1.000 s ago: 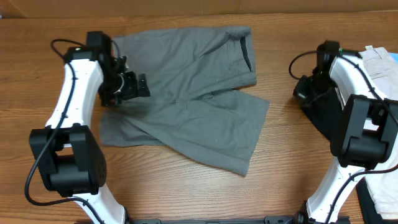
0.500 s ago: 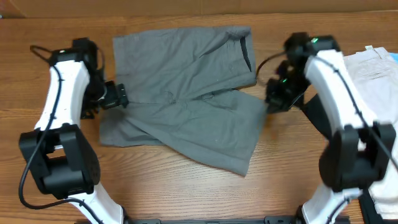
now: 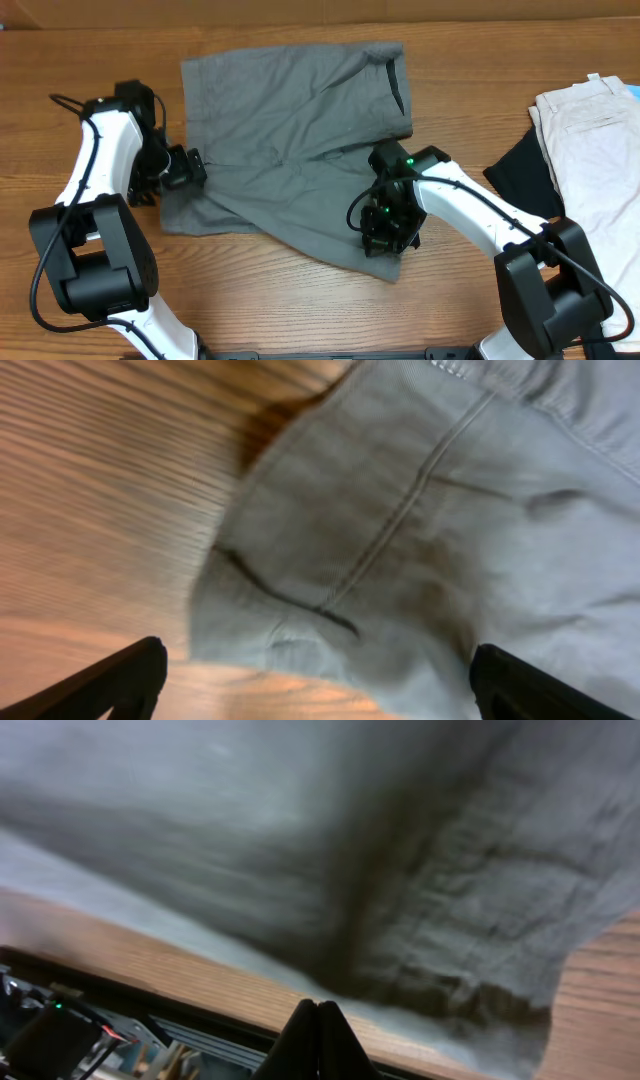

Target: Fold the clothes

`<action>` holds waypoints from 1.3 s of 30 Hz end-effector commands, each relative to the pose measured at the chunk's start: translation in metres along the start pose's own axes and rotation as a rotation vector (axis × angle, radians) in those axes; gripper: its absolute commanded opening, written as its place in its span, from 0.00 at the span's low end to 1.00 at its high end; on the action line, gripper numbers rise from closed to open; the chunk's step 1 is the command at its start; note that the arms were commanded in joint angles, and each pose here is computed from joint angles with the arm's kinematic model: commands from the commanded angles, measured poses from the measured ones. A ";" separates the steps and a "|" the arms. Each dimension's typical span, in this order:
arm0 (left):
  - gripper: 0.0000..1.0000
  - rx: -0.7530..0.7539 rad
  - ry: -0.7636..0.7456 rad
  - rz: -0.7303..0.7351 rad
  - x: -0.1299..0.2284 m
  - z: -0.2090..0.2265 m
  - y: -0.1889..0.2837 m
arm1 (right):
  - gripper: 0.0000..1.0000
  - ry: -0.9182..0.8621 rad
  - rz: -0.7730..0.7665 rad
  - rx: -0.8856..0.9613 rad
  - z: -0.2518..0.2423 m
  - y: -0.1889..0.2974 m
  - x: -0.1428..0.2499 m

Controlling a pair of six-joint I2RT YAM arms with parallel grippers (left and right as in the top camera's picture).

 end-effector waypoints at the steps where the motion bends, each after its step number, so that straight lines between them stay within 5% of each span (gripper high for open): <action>1: 0.94 0.065 0.005 0.045 0.014 -0.007 -0.023 | 0.04 -0.087 0.031 -0.010 -0.009 -0.017 0.008; 10: 0.70 0.135 0.011 0.113 0.038 -0.012 -0.058 | 0.04 -0.270 0.094 -0.014 -0.049 -0.053 0.020; 13: 0.49 0.138 0.014 0.140 0.046 -0.012 -0.065 | 0.04 -0.333 0.072 -0.041 -0.060 -0.045 0.009; 16: 0.07 0.136 0.016 0.161 0.051 -0.011 -0.066 | 0.04 -0.374 0.034 -0.048 -0.075 -0.038 -0.003; 17: 0.04 0.142 0.017 0.170 0.053 -0.012 -0.066 | 0.04 -0.381 0.025 -0.054 -0.080 -0.035 -0.006; 28: 0.04 0.266 -0.068 0.320 0.085 -0.044 -0.055 | 0.04 -0.492 -0.119 -0.133 -0.135 0.016 -0.048; 33: 0.29 0.222 -0.153 0.347 0.097 -0.058 -0.052 | 0.04 -0.575 -0.219 -0.075 -0.160 0.063 -0.067; 39: 0.40 0.101 -0.228 0.272 0.082 -0.063 -0.030 | 0.04 -0.535 -0.304 -0.068 -0.155 0.127 -0.077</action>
Point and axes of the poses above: each gripper's point midway between its finger pads, its own y axis back along the fingers, its own z axis along the line the jaws close on, x = y × z, the point moved 5 cm from there along y, back along the fingers, and after that the axes turned 5 degrees about -y, right-handed, at the moved point
